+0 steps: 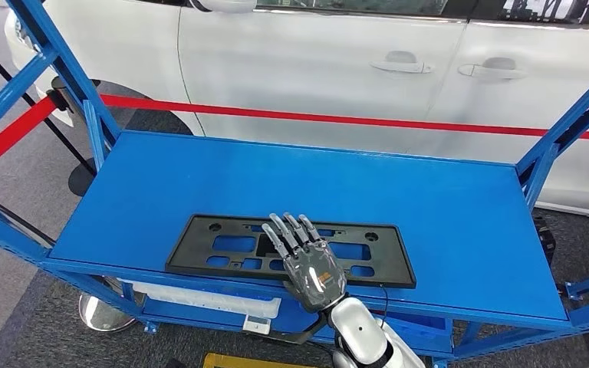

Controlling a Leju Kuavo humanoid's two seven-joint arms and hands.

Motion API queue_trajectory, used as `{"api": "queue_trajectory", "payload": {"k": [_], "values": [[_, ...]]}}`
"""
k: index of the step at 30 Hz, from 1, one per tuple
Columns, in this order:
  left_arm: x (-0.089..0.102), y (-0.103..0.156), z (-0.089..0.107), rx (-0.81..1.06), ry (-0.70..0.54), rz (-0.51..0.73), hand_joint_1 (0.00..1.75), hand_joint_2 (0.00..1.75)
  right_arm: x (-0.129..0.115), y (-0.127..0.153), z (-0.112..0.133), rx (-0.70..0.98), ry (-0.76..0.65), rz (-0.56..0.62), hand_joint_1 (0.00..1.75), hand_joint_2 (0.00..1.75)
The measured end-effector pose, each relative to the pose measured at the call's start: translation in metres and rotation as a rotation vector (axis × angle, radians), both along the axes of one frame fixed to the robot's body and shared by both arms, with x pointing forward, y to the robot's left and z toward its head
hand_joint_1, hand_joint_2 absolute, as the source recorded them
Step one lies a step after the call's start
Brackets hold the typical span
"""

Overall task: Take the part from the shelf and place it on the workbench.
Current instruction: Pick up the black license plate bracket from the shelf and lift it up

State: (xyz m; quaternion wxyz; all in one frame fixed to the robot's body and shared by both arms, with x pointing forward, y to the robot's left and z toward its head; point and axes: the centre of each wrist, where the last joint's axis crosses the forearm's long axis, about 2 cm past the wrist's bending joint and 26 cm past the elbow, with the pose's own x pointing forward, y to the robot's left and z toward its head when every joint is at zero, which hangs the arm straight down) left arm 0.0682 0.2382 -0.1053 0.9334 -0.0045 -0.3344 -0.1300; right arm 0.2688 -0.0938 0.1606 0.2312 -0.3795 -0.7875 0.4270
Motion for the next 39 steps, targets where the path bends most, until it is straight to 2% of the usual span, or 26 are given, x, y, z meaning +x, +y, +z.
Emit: {"api": "queue_trajectory", "payload": {"k": [7, 10, 14, 17, 22, 39], "values": [[0.002, 0.000, 0.000, -0.001, -0.003, 0.001, 0.00, 0.00, 0.003, 0.000, 0.000, -0.009, 0.002, -0.003, 0.00, 1.75], [0.004, -0.002, 0.001, -0.004, -0.003, -0.010, 0.00, 0.00, 0.011, 0.005, 0.000, -0.063, 0.026, -0.003, 0.00, 1.75], [0.009, -0.003, 0.002, 0.002, -0.004, -0.042, 0.00, 0.00, 0.028, 0.015, 0.006, -0.161, 0.054, -0.017, 1.68, 1.75], [0.012, -0.004, 0.002, 0.003, -0.002, -0.058, 0.00, 0.00, 0.040, 0.020, 0.009, -0.201, 0.070, -0.030, 1.68, 1.75], [0.011, -0.004, 0.002, 0.001, 0.001, -0.060, 0.00, 0.00, 0.050, 0.017, 0.000, -0.236, 0.116, -0.055, 1.67, 1.75], [0.011, -0.006, 0.003, 0.002, 0.001, -0.057, 0.00, 0.00, 0.058, 0.003, -0.018, -0.255, 0.168, -0.087, 1.69, 1.75]]}}
